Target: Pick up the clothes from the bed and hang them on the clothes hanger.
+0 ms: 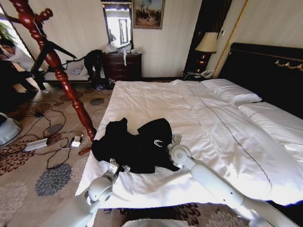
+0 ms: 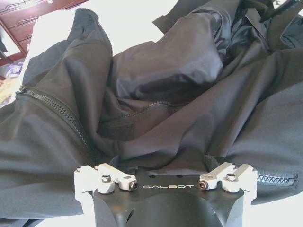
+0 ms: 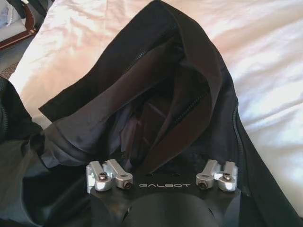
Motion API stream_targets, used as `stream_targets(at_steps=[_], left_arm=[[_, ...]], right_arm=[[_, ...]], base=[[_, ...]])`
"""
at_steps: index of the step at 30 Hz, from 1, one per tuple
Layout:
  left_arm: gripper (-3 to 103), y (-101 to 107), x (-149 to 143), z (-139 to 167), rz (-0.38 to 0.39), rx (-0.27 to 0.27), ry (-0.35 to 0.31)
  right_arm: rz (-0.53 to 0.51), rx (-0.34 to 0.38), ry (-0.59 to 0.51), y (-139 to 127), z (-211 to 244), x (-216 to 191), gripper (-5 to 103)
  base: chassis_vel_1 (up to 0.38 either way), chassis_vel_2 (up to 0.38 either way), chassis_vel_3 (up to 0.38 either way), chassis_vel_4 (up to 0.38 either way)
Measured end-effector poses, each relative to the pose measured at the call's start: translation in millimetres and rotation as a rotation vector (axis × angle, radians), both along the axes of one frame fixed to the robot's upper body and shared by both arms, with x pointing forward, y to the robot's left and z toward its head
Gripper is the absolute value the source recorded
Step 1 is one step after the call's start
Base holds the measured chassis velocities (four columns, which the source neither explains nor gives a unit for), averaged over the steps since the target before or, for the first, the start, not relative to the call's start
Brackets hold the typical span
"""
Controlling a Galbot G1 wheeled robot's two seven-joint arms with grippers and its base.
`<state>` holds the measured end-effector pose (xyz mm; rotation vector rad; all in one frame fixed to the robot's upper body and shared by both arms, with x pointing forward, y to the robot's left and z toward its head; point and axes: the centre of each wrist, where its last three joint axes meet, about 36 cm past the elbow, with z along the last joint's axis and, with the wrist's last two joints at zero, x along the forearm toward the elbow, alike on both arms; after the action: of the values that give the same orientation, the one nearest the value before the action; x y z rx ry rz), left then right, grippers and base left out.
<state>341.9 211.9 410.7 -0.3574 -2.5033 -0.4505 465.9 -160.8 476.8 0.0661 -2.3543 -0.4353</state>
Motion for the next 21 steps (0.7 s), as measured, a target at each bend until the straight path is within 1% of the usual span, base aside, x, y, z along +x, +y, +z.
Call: stream_targets(at_steps=[1,3,5,6,7,10,11,12,13,15,17,18,19,21], left_arm=[[100,0.0,0.0,0.0,0.000,0.000,0.000],[100,0.2,1.7,1.0,0.002,-0.001,0.000],[100,0.4,2.4,1.1,0.004,0.000,0.001],[100,0.6,3.1,1.1,0.005,0.002,0.002],[100,1.0,3.6,1.0,0.006,0.002,0.004],[100,1.5,4.4,1.3,0.010,0.002,0.007],[100,1.7,4.6,1.5,0.011,0.002,0.009],[100,2.0,4.8,1.7,0.013,0.002,0.011],[100,2.2,4.9,1.8,0.013,0.002,0.012],[100,2.8,5.0,1.9,0.014,0.004,0.014],[100,2.9,4.9,2.0,0.014,0.005,0.015],[100,3.1,4.9,1.9,0.015,0.006,0.015],[100,3.3,4.8,1.9,0.015,0.006,0.016],[100,3.5,4.6,1.8,0.015,0.007,0.016]], right_arm=[[0.000,0.000,0.000,0.0,0.0,0.0,78],[-0.010,0.007,-0.004,-1.1,-0.5,-0.2,66],[-0.014,0.011,-0.013,-1.5,-0.7,-0.3,66],[-0.017,0.015,-0.026,-2.0,-1.2,-0.3,56],[-0.018,0.015,-0.033,-2.4,-1.6,-0.2,50],[-0.020,0.009,-0.037,-3.4,-2.7,0.1,50],[-0.021,0.005,-0.039,-4.1,-3.3,0.4,39],[-0.023,0.001,-0.041,-4.7,-3.8,0.7,33],[-0.024,-0.004,-0.041,-5.4,-4.5,0.9,33],[-0.025,-0.010,-0.041,-6.2,-5.2,1.1,23],[-0.027,-0.013,-0.041,-6.9,-5.8,1.1,23],[-0.028,-0.018,-0.043,-7.5,-6.5,1.1,12],[-0.029,-0.023,-0.046,-8.1,-7.2,1.0,6],[-0.029,-0.029,-0.049,-9.1,-8.4,0.9,6]], base=[[0.000,0.000,0.000,0.000],[0.000,0.000,0.000,0.000],[0.000,0.000,0.000,0.000],[0.000,0.000,0.000,0.000],[0.000,0.000,0.000,0.000],[0.000,0.000,0.000,0.000],[0.000,0.000,0.000,0.000],[0.000,0.000,0.000,0.000],[0.000,0.000,0.000,0.000],[0.000,0.000,0.000,0.000],[0.000,0.000,0.000,0.000],[0.000,0.000,0.000,0.000],[0.000,0.000,0.000,0.000],[0.000,0.000,0.000,0.000]])
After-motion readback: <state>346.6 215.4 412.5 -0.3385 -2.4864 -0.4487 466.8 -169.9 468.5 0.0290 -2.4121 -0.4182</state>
